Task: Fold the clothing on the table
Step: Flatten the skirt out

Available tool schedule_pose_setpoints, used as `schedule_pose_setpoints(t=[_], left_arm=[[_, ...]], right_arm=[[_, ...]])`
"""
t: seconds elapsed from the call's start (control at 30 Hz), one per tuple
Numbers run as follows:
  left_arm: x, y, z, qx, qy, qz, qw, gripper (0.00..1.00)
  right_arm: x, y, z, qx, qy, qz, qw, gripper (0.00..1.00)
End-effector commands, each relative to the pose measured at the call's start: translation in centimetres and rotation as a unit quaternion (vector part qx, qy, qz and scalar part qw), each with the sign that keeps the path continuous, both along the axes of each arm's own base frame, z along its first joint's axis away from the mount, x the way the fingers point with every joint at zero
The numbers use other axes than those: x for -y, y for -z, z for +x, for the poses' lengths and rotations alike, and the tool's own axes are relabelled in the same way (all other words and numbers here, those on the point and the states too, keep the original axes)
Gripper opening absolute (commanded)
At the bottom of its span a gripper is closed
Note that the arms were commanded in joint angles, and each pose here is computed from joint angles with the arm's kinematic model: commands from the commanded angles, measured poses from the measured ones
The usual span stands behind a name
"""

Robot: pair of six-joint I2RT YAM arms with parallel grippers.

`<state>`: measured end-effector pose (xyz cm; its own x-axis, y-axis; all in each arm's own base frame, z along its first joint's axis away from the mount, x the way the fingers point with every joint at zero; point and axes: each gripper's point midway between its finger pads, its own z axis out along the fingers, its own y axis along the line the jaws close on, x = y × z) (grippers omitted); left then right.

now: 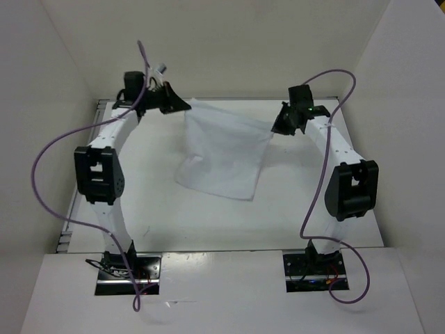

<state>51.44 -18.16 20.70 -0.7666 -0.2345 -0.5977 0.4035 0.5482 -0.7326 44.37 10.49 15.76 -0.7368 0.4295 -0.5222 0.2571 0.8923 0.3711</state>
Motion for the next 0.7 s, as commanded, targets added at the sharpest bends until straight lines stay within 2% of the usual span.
schedule_pose_setpoints(t=[0.0, 0.2, 0.37, 0.4, 0.5, 0.57, 0.67], left_arm=[[-2.3, -11.5, -1.9, 0.119, -0.001, -0.031, 0.992, 0.00], [-3.4, -14.9, -2.4, 0.135, 0.002, -0.049, 0.990, 0.00], [-2.9, -17.4, -5.5, 0.156, 0.034, -0.061, 0.985, 0.00], [-2.9, -16.3, -6.1, 0.141, 0.033, -0.062, 0.988, 0.00], [-2.6, -18.4, -10.8, 0.165, 0.046, -0.061, 0.983, 0.00], [-2.3, -16.9, -13.5, 0.144, 0.067, -0.069, 0.985, 0.00], [-1.5, -21.0, -21.3, 0.196, 0.131, -0.079, 0.969, 0.00]], right_arm=[[1.6, -8.1, 1.4, 0.103, -0.003, 0.000, 0.995, 0.00], [1.2, -17.3, 3.4, 0.219, -0.046, -0.004, 0.975, 0.00], [0.0, -22.3, 1.0, 0.277, -0.090, 0.012, 0.957, 0.00], [-0.6, -22.5, -0.3, 0.277, -0.104, 0.014, 0.955, 0.00], [-1.6, -22.1, -4.2, 0.268, -0.150, 0.022, 0.951, 0.00], [-3.2, -22.7, -7.2, 0.273, -0.198, 0.049, 0.940, 0.00], [-3.8, -24.6, -13.0, 0.305, -0.239, 0.075, 0.919, 0.00]])
